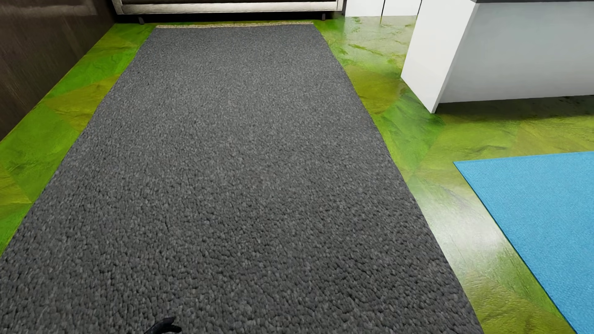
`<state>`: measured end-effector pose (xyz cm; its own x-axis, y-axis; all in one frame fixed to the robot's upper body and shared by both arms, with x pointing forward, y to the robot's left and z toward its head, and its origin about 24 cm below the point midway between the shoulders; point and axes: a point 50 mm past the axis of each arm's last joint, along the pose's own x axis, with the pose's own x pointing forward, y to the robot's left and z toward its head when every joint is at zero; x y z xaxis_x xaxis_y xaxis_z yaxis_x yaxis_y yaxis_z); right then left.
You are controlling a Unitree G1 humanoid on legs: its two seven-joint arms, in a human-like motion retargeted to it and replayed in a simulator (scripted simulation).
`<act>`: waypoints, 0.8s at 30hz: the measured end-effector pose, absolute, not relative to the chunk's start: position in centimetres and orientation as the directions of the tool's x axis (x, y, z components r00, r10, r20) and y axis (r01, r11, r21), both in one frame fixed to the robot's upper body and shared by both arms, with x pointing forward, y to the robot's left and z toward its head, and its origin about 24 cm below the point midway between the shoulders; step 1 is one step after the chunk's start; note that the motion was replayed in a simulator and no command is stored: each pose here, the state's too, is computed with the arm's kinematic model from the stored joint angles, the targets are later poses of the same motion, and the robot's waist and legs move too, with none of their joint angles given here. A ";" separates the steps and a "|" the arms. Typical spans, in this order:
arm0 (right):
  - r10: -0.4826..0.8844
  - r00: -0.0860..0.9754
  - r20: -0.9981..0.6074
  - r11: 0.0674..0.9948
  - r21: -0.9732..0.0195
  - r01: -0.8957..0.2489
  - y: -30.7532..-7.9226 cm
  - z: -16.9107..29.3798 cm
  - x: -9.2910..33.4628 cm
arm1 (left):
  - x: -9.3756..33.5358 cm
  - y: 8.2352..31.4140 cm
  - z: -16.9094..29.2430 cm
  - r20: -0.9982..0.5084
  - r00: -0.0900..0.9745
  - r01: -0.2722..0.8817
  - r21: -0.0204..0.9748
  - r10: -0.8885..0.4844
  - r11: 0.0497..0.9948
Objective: Walk forward
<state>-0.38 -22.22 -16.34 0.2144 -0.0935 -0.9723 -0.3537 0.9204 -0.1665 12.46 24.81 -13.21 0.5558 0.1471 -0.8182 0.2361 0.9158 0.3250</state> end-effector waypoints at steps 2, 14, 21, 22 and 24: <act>-0.088 0.125 -0.988 0.909 -0.131 -0.396 -21.9 -16.5 -3.0 | 14.1 25.2 -12.5 -0.790 0.592 0.204 0.340 0.161 0.918; -0.096 0.390 -0.916 0.909 -0.241 -0.340 -23.0 -15.4 6.1 | 4.4 22.5 -16.2 -0.939 0.322 0.273 0.210 0.116 0.939; -0.127 0.682 -0.720 0.909 -0.360 -0.210 -24.8 -10.8 16.4 | -2.2 21.8 -16.9 -0.987 0.118 0.336 0.141 0.107 0.931; -0.131 0.667 -0.734 0.920 -0.340 -0.193 -24.6 -11.3 15.4 | -3.5 21.9 -16.9 -0.991 0.072 0.356 0.130 0.111 0.925; -0.114 0.611 -0.783 0.924 -0.310 -0.225 -23.8 -12.5 13.3 | -3.9 21.7 -17.0 -0.992 0.056 0.360 0.123 0.110 0.925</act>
<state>13.31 -23.84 -12.52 0.6112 -0.1144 -0.7832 -0.2250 0.9236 -0.3104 -3.86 21.75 -16.97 0.0565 0.1100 -0.9923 0.3597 0.9249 0.1230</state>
